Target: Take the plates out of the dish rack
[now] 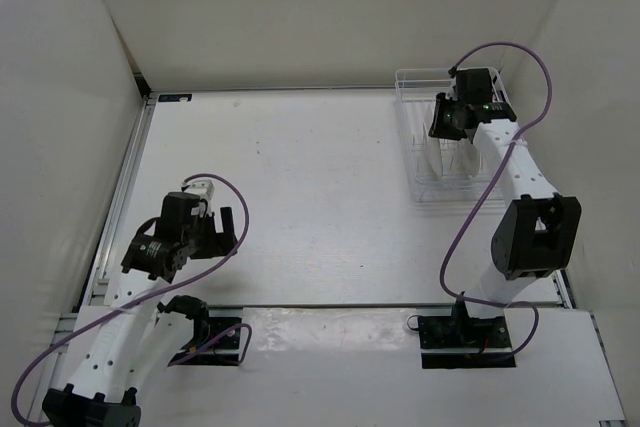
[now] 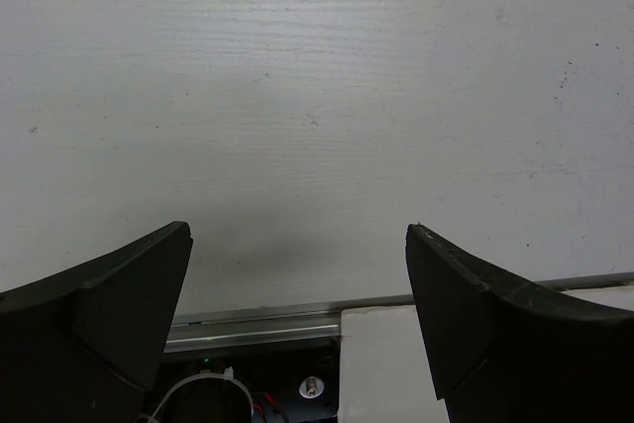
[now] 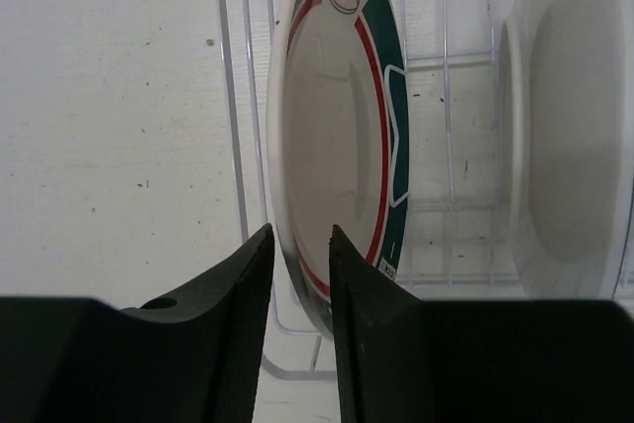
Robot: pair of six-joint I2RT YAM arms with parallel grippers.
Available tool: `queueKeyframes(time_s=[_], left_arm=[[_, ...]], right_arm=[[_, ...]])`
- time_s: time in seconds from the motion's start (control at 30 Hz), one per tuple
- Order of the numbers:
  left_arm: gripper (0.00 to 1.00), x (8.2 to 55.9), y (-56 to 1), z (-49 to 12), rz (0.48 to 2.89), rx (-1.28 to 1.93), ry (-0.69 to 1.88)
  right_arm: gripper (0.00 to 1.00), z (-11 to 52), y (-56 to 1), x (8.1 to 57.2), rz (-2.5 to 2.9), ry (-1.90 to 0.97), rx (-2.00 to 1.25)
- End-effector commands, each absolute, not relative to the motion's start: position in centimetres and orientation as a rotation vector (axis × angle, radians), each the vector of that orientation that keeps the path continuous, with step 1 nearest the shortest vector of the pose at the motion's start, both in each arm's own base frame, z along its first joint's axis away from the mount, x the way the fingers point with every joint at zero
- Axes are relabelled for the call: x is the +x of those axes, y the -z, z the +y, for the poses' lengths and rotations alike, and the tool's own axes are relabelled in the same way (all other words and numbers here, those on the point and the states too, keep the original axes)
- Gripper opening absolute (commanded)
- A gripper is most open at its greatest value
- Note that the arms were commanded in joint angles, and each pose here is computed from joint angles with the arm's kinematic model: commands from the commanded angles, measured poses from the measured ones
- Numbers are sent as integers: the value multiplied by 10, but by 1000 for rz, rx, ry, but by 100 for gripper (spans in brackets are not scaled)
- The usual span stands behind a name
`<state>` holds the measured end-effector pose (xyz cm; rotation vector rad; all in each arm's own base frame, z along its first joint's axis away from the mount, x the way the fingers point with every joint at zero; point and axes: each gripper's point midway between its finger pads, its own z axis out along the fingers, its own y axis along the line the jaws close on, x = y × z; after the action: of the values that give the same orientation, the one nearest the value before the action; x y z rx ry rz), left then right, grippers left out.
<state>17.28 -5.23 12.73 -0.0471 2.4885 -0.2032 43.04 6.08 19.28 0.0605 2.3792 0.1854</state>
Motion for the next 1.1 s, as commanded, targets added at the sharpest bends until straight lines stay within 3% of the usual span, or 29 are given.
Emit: queueKeyframes(time_s=[0.0,0.33,0.43,0.53,0.6,0.77,0.93,1.07], left_arm=[[100,177,-132,-55,2469,-41,214],[100,181,-130,-56,2481,-45,213],[100,180,-130,-55,2485,-47,211],[100,180,-131,-55,2481,-47,213],[100,180,-131,-55,2482,-45,212],[100,180,-130,-55,2482,-48,210],[100,179,-130,-56,2484,-47,214],[100,180,-130,-56,2483,-47,214]], right_arm=[[30,62,-217,449,2300,-191,44],[18,64,-245,453,2251,-207,41],[6,68,-252,452,2242,-235,14],[8,69,-256,452,2236,-236,10],[20,70,-251,451,2248,-245,7],[34,74,-234,448,2277,-277,6],[34,73,-219,446,2307,-271,8],[25,73,-203,445,2346,-264,7]])
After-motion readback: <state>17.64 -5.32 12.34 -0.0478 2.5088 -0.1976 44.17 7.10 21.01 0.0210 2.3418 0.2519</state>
